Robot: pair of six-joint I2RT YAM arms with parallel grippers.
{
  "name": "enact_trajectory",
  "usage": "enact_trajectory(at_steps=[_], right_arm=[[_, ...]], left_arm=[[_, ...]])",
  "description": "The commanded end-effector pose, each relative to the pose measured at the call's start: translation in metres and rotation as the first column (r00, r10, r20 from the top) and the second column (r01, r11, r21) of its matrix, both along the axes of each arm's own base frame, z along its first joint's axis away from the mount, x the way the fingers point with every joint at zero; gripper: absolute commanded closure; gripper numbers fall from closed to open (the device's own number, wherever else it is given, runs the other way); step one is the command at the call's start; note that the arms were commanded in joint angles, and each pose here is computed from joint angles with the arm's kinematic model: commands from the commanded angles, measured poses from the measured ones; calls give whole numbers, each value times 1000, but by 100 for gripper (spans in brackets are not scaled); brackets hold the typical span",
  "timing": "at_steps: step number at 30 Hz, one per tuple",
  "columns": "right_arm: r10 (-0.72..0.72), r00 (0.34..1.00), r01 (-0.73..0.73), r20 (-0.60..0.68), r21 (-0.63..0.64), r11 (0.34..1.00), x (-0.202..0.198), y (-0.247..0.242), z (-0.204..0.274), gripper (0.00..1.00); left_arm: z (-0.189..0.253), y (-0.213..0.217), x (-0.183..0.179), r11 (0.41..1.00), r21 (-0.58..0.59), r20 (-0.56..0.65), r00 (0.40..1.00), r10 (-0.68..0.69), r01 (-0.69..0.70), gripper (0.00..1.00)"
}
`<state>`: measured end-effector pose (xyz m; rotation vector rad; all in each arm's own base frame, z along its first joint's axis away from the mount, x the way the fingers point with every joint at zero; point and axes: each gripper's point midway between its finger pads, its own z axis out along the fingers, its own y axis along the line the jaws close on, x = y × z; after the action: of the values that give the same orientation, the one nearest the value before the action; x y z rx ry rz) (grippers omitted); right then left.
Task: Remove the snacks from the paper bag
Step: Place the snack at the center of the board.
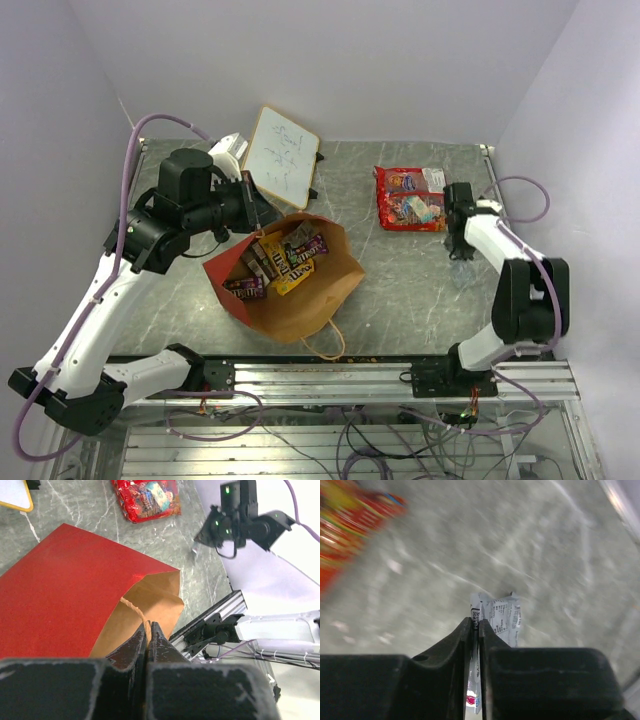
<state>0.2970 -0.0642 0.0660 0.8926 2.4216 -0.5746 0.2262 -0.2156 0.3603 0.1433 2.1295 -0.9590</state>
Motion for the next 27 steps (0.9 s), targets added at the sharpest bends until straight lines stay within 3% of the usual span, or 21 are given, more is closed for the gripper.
enact_trajectory(at_steps=[1,4,7,9,12,19,27], right_arm=[[7,977,-41,212,158,987,82,24,21,83],[65,946,-134,318,200,971,111,38,40,61],[104,922,-188,372,197,962,112,42,54,41],[125,925,-206,360,197,959,99,44,53,36],[188,915,-282,357,230,932,72,56,50,35],[323,822,-508,469,346,789,25,103,67,35],[422,539,-780,729,243,576,20,164,163,35]], left_arm=[[19,-8,-9,997,-54,20,999,-50,51,93],[19,-7,-11,997,-56,19,999,-51,52,93],[17,-7,-11,997,-53,15,999,-52,53,93],[16,-6,-12,997,-55,17,998,-53,54,93],[15,-9,-12,996,-58,17,998,-65,66,93],[21,-20,-13,987,-85,55,989,-134,139,93],[31,-24,-18,976,-97,117,976,-184,195,93]])
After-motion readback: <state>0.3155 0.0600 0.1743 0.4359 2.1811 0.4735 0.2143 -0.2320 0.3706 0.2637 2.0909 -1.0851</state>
